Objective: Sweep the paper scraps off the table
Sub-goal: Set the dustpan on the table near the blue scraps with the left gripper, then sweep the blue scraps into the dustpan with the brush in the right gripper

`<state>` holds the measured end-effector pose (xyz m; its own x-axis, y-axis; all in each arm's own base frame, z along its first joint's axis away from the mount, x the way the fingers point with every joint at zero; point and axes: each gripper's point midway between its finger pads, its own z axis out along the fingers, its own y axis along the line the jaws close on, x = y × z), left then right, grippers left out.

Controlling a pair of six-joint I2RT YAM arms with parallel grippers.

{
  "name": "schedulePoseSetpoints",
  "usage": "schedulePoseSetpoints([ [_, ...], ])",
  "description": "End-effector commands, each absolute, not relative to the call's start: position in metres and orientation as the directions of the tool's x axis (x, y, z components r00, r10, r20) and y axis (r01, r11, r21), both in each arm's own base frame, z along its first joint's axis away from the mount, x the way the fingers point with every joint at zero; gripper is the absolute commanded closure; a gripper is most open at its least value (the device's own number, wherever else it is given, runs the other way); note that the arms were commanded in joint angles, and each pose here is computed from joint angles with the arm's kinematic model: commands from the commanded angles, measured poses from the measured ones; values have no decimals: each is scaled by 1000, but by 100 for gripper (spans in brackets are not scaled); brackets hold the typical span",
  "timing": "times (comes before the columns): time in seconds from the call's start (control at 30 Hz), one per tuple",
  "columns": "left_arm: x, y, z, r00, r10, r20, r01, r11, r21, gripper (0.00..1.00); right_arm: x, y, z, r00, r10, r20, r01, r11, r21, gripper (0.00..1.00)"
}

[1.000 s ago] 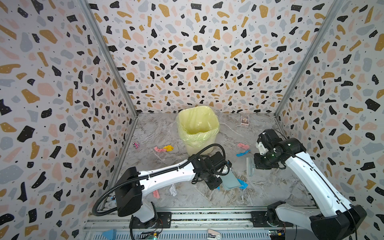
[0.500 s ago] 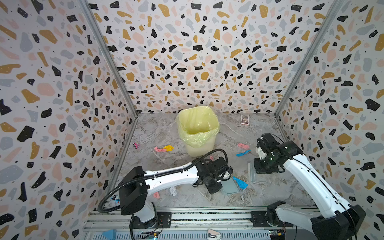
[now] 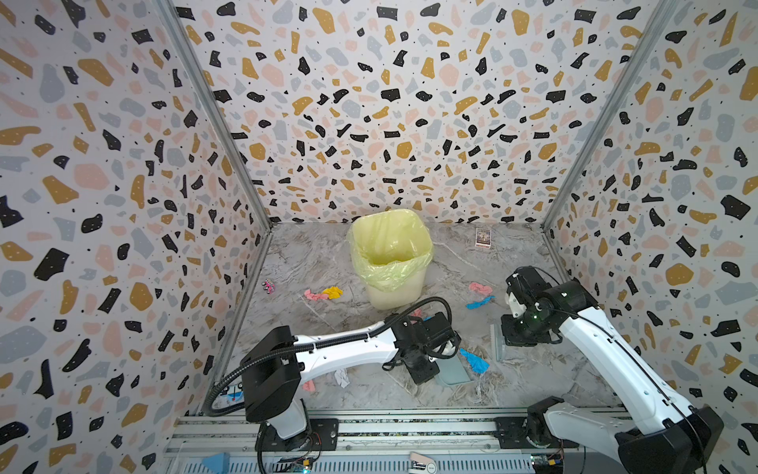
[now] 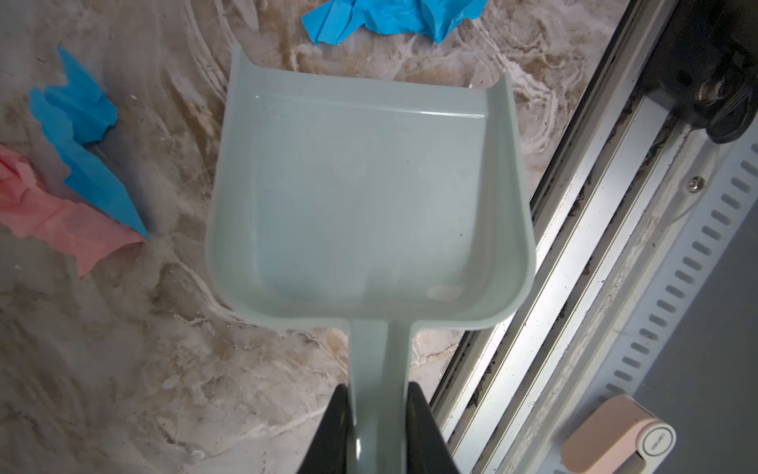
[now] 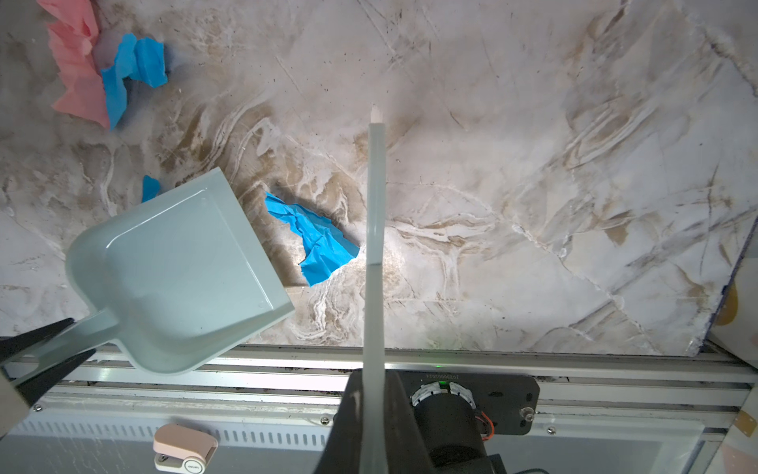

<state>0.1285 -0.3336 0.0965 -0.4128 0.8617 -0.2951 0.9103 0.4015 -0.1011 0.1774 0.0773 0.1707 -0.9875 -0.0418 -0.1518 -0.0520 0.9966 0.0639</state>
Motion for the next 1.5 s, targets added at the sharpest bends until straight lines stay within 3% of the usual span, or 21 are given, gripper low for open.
schedulePoseSetpoints([
  [0.0, 127, -336, 92, -394, 868, -302, 919, 383, -97, 100, 167, 76, 168, -991, -38, -127, -44, 998, 51, 100],
  [0.9, 124, -337, 69, -403, 862, -306, 915, 384, -121, 100, 158, 100, 159, -989, -112, -101, -120, 990, 72, 100],
  [1.47, 123, -338, 63, -413, 855, -313, 910, 393, -127, 100, 152, 148, 179, -964, -229, -132, -253, 944, 211, 100],
])
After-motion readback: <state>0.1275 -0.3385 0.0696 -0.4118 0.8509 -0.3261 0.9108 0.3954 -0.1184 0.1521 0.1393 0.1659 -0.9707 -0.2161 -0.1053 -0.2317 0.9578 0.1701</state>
